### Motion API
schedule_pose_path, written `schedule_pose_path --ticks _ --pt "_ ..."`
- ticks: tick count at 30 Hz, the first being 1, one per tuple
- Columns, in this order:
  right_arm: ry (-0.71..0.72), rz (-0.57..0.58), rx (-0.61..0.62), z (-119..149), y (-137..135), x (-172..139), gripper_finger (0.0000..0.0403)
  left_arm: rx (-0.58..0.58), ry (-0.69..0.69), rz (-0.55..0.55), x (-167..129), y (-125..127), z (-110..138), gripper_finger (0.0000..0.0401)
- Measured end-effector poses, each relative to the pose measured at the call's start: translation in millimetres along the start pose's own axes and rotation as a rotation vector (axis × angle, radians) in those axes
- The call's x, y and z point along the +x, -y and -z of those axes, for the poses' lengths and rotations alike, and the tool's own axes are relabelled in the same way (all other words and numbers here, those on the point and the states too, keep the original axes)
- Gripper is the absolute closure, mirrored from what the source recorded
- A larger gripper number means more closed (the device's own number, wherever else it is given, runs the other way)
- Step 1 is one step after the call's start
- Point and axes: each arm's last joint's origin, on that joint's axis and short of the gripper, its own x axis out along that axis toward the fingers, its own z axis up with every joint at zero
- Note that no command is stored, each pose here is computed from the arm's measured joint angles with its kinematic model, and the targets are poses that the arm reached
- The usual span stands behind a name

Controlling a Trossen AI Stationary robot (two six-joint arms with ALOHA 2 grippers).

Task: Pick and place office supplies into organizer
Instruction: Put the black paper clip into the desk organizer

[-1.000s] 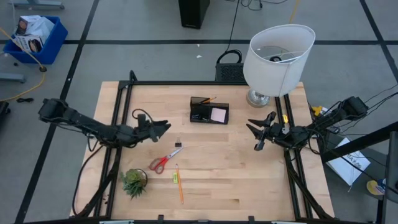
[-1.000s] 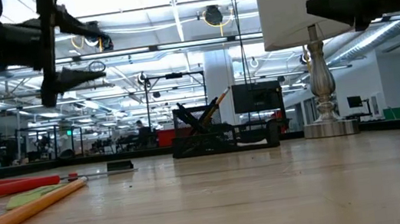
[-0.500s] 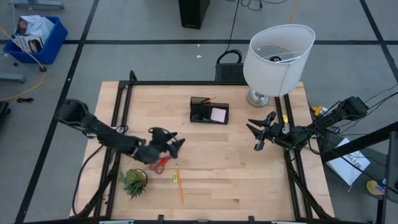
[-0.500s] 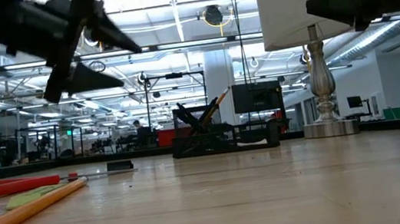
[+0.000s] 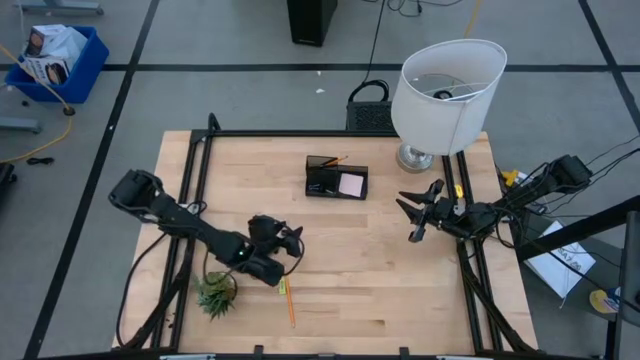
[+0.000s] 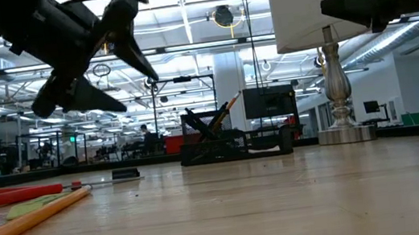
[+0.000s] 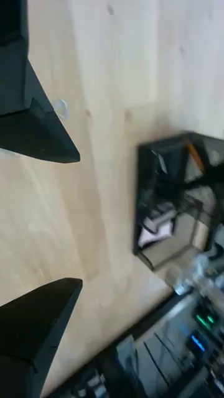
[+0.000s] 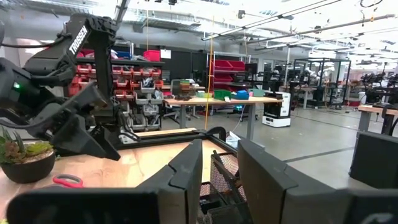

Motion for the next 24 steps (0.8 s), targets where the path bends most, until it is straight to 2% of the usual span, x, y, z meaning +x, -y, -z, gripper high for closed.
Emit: schedule_pose_path --ticks 3,7,9,11,14,19,24 --pt "0.0 0.0 0.0 0.0 0.0 0.0 0.0304 0.009 -0.076 -0.046 4.2 0.5 -2.7 0.0077" --pt "0.0 0.0 0.0 0.0 0.0 0.0 0.0307 0.046 -0.304 -0.11 -1.4 2.9 -12.5 0.0077" --pt "0.0 0.0 0.0 0.0 0.0 0.0 0.0308 0.054 -0.376 -0.135 -3.8 0.3 -11.8 0.0077" --pt "0.0 0.0 0.0 0.1 -0.1 0.0 0.0309 0.032 -0.369 -0.16 -3.8 -2.3 -11.4 0.0077" --pt "-0.002 -0.001 -0.002 0.3 -0.2 0.0 0.0308 -0.019 -0.289 -0.157 -4.0 -1.3 -11.5 0.0077" --pt "-0.002 -0.001 -0.002 0.4 -0.2 0.0 0.0305 -0.104 -0.248 -0.225 9.4 -5.6 -2.1 0.0077" --pt "-0.001 -0.001 -0.002 0.2 -0.2 0.0 0.0304 -0.072 -0.285 -0.331 27.5 -3.5 4.0 0.0077"
